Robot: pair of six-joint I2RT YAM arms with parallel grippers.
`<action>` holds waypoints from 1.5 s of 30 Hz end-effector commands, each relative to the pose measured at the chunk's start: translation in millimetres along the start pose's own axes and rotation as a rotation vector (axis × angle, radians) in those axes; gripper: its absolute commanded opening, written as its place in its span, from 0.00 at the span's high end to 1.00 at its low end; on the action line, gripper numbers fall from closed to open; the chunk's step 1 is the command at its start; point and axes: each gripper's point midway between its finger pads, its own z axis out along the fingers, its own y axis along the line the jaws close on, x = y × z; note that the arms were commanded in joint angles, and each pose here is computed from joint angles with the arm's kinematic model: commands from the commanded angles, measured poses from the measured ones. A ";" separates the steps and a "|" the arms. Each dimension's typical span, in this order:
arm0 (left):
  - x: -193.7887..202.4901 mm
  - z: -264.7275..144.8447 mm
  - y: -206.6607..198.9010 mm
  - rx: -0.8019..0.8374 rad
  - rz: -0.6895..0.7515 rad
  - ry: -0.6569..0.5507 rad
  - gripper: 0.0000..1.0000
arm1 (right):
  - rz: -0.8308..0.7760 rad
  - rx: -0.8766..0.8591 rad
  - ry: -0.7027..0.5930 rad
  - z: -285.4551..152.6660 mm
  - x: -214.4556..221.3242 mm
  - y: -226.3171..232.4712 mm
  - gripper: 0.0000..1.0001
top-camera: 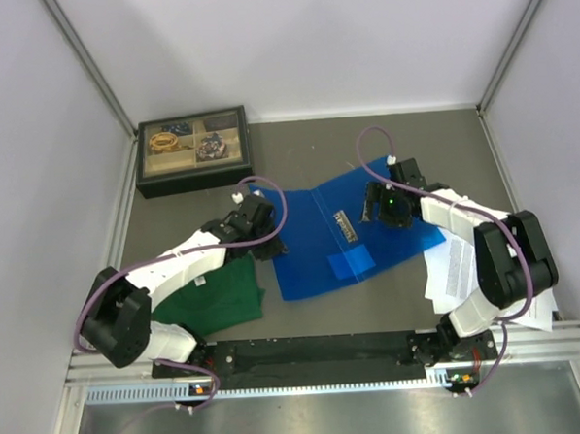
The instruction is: Put the files into the folder
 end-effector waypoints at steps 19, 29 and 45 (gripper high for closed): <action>50.3 -35.3 -3.6 0.215 0.276 0.240 0.15 | -0.204 -0.015 -0.075 63.0 -85.1 15.7 0.16; 47.6 -88.6 1.3 0.220 0.281 0.209 0.13 | -0.255 -0.127 -0.074 27.0 -86.8 83.7 0.16; -94.9 -161.4 -166.8 0.636 0.182 -0.277 0.42 | -0.374 -0.176 0.011 -4.1 10.4 99.0 0.01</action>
